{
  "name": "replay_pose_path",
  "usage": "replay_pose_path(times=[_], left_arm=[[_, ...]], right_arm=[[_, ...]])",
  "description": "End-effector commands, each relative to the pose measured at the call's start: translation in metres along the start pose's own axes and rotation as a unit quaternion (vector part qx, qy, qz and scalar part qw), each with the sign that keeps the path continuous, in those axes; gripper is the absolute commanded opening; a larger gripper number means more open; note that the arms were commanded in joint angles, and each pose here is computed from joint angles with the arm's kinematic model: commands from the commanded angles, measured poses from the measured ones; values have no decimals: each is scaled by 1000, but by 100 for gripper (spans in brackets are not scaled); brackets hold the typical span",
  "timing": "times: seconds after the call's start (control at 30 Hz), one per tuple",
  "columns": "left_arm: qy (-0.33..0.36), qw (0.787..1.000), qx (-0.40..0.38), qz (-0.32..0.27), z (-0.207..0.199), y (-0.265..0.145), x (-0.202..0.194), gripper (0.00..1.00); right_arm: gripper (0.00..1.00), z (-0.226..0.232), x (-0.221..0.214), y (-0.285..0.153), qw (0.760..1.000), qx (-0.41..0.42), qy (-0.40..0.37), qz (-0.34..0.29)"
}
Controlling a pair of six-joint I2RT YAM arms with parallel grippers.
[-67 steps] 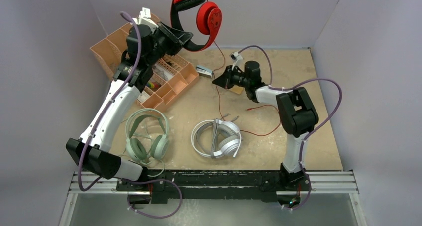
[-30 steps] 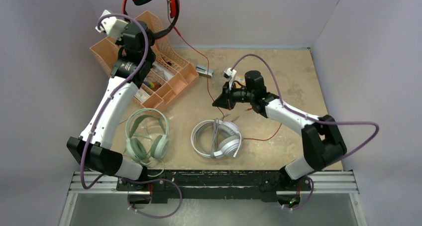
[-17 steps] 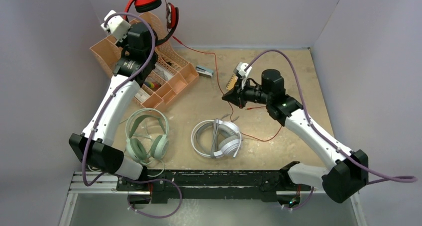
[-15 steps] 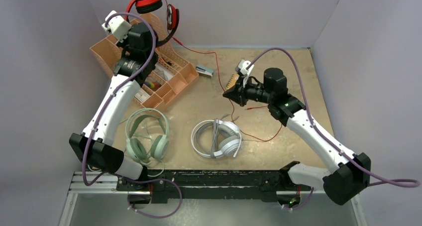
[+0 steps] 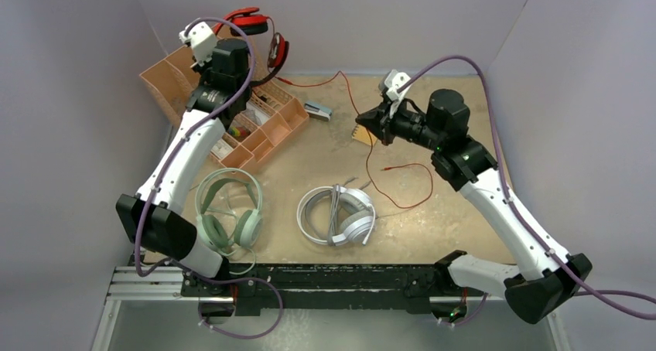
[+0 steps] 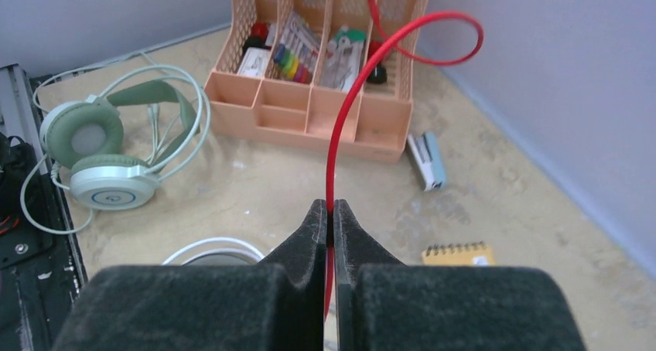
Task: Wrap the headphones
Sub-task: Wrap the headphones cable around the headphones.
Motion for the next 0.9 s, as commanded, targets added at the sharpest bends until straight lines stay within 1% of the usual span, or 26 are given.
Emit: replay_pose_path(times=[0.0,0.1,0.17,0.37,0.47,0.6,0.73,0.87], left_arm=[[8,1000,-4,-7,-5,6,5,0],[29,999,-6,12,-10,12,-7,0],[53,998,-11,36,-14,17,-19,0],[127,985,-36,106,-20,26,-56,0],[152,976,-67,139,-20,24,-70,0],[172,954,-135,204,-24,16,-91,0],[185,921,-203,276,-27,0,-115,0],[216,902,-232,293,-30,-22,-128,0]], right_arm=[[0,3,51,-21,997,12,-64,-52],[0,8,62,-26,994,40,-80,-59],[0,8,67,-28,993,45,-92,-61],[0,-2,92,-34,989,1,-123,-87],[0,-9,104,-35,984,-28,-138,-105],[0,-20,114,-29,980,-55,-154,-116],[0,-31,123,-16,977,-75,-161,-121],[0,-39,139,-8,973,-79,-169,-133]])
Point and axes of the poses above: each gripper's point midway between its finger pads, its own y axis out along the fingers, its own z axis along the line the jaws close on, x = y × z, the point moved 8 cm from there along -y, back along the fingers, and after that the axes turned 4 degrees about -y, right-handed, at the moved point
